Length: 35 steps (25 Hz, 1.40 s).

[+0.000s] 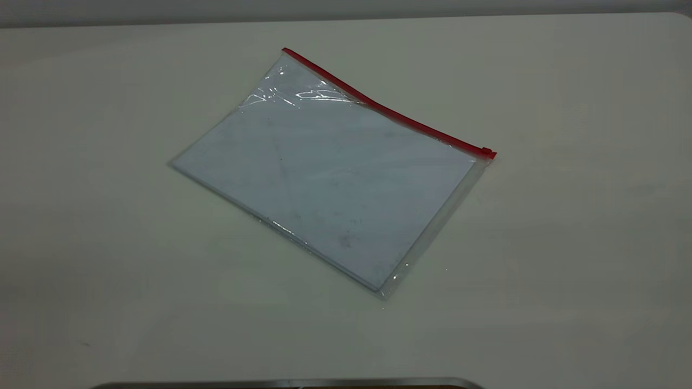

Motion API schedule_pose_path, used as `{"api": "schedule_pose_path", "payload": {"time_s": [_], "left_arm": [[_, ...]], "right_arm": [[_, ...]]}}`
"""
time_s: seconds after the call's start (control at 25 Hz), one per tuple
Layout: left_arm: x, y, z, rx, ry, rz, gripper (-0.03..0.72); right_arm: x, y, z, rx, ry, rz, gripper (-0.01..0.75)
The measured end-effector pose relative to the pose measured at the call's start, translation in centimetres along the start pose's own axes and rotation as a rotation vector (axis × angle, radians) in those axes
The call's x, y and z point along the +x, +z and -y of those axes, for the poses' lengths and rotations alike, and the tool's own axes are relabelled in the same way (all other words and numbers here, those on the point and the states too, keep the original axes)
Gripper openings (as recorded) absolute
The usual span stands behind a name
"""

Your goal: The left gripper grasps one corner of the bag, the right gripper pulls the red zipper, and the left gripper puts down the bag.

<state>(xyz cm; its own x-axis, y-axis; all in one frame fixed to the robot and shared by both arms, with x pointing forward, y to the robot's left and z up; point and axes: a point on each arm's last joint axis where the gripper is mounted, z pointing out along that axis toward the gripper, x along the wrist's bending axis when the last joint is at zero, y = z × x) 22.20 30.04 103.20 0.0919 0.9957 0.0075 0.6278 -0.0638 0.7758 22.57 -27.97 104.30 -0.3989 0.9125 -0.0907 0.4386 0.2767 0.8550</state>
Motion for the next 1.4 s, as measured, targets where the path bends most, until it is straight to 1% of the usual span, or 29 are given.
{"api": "schedule_pose_path", "payload": {"time_s": [0.36,0.64,0.88,0.96,1.08,1.2,1.4], "left_arm": [[0.0,0.0,0.0,0.000,0.000,0.001,0.590],[0.0,0.0,0.0,0.000,0.000,0.001,0.590],[0.0,0.0,0.0,0.000,-0.001,0.000,0.590],[0.0,0.0,0.0,0.000,-0.001,-0.001,0.590],[0.0,0.0,0.0,0.000,-0.001,-0.001,0.590],[0.0,0.0,0.0,0.000,-0.002,0.000,0.590],[0.0,0.0,0.0,0.000,-0.002,0.000,0.590]], "right_arm": [[0.0,0.0,0.0,0.000,0.000,0.000,0.585],[0.0,0.2,-0.1,0.009,0.050,0.084,0.585],[0.0,0.2,-0.1,0.011,0.055,0.093,0.585],[-0.2,0.2,0.0,0.017,0.079,0.115,0.585],[-0.9,0.1,0.2,0.031,0.113,0.194,0.585],[-1.4,0.0,0.3,0.038,0.163,0.248,0.585],[-1.6,-0.1,0.3,0.036,0.197,0.271,0.585]]}}
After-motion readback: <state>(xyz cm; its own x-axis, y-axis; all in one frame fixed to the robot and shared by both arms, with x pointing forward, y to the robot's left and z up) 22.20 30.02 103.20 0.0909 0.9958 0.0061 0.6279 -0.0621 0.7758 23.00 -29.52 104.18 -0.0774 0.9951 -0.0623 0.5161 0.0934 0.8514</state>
